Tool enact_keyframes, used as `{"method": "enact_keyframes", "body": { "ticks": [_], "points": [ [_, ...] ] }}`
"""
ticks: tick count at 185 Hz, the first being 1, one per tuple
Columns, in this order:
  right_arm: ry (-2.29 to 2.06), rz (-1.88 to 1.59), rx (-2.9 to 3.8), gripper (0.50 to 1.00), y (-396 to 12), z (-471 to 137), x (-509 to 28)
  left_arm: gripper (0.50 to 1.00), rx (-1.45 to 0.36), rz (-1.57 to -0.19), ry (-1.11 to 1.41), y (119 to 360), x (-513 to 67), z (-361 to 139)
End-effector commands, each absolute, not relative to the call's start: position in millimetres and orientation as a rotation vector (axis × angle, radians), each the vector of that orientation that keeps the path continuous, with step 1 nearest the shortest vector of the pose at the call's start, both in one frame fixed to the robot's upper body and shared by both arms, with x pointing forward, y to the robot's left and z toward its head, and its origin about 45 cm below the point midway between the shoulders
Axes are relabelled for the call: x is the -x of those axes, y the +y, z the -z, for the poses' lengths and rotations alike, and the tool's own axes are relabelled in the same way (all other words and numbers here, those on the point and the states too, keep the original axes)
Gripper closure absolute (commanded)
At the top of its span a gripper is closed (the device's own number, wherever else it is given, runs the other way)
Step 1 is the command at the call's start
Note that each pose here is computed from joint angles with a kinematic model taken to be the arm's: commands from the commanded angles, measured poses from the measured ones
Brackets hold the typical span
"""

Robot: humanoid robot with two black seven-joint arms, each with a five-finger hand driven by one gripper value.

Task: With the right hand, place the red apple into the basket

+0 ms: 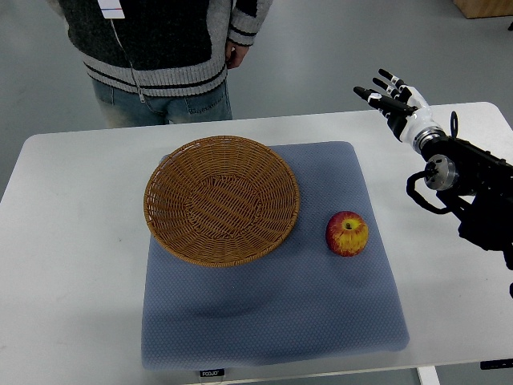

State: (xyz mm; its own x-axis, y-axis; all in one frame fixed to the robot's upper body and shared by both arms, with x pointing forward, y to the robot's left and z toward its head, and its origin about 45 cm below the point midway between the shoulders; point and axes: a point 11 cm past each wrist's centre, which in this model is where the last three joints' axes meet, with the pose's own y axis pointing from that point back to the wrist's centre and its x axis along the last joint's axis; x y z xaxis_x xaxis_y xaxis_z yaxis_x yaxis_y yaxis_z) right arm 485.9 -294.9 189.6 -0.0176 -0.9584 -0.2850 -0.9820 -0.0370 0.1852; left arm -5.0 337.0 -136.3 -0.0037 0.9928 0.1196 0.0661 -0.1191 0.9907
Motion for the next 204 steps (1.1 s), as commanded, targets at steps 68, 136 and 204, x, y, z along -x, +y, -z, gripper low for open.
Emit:
{"method": "enact_keyframes", "body": {
  "ticks": [68,136,204],
  "points": [
    [2.034,-0.473,2.221,0.579,-299,-199,-487,0.500,-1.343,-1.269,1.206,336,6,136],
    [1.681,-0.293,2.642,0.583,-318,-224,-473,0.500,-1.342,-1.268,1.207,336,6,136],
    [1.242,0.251,3.309,0.583,-303,-249,-437,0.500,-1.338,-1.265,1.207,334,5,137]
  ]
}}
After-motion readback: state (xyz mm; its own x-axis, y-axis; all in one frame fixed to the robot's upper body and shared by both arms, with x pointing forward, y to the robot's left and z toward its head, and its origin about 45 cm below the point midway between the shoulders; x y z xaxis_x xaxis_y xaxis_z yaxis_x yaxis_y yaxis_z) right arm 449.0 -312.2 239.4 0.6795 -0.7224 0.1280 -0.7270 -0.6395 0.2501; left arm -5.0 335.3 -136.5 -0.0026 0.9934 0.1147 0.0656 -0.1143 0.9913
